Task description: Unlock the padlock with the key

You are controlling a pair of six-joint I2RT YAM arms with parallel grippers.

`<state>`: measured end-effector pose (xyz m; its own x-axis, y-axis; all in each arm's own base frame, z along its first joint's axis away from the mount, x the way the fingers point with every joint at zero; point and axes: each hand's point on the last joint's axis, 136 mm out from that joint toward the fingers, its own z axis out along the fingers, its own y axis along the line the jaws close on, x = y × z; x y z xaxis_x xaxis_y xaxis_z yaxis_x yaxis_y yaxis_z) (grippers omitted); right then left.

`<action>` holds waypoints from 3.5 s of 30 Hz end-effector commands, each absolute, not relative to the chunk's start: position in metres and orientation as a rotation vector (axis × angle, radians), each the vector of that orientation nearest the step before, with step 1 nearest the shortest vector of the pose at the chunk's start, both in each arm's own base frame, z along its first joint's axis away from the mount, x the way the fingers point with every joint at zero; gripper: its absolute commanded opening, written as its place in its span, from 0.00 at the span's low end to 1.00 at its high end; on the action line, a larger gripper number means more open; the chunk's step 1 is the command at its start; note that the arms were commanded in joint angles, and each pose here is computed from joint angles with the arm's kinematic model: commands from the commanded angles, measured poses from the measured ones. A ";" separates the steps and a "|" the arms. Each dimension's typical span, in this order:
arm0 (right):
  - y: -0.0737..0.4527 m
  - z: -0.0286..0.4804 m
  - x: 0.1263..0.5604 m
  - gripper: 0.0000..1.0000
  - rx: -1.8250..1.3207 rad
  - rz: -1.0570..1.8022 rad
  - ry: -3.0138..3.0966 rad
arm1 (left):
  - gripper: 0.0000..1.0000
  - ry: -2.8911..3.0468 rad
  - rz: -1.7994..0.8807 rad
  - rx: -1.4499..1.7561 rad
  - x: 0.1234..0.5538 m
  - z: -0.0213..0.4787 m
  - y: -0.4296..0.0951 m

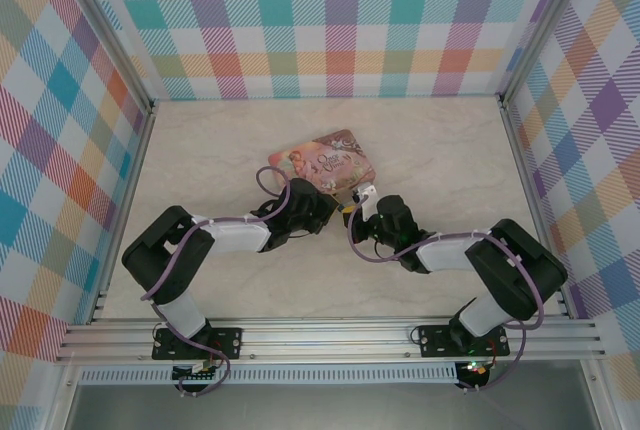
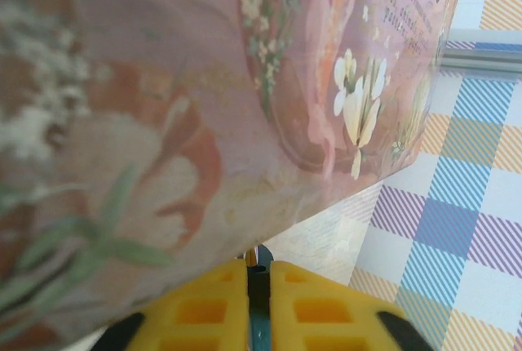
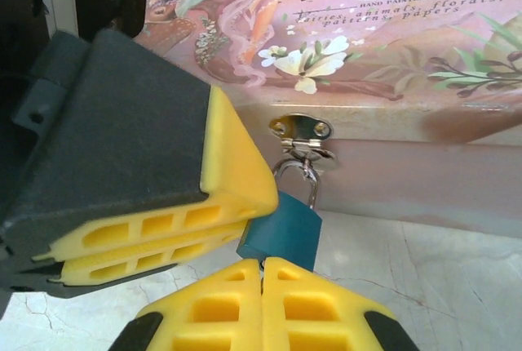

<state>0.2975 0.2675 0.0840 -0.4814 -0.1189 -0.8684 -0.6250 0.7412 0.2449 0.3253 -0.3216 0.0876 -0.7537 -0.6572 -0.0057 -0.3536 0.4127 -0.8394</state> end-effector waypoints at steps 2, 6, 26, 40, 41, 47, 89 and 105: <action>0.261 0.062 0.295 0.00 -0.538 0.682 2.087 | 0.24 2.405 -1.238 -0.908 0.311 0.081 -0.312; 0.261 0.059 0.293 0.00 -0.539 0.689 2.092 | 0.34 2.400 -1.209 -0.929 0.310 0.082 -0.302; 0.265 0.067 0.291 0.00 -0.411 0.820 2.103 | 0.66 2.325 -0.927 -0.603 0.312 0.170 -0.259; 0.266 0.049 0.294 0.11 -0.279 0.920 2.167 | 0.81 2.272 -0.599 -0.594 0.352 0.219 -0.135; 0.263 0.049 0.294 0.15 -0.276 0.907 2.166 | 0.81 2.271 -0.573 -0.591 0.357 0.219 -0.127; 0.240 0.058 0.294 0.37 -0.265 0.791 2.169 | 0.87 2.322 -0.437 -0.468 0.389 0.211 -0.109; 0.197 0.126 0.266 1.00 -0.220 0.969 2.102 | 0.80 2.724 -0.601 0.531 0.461 0.052 -0.199; 0.244 0.118 0.282 0.91 -0.404 1.333 1.944 | 0.73 2.705 -0.500 0.527 0.415 0.046 -0.203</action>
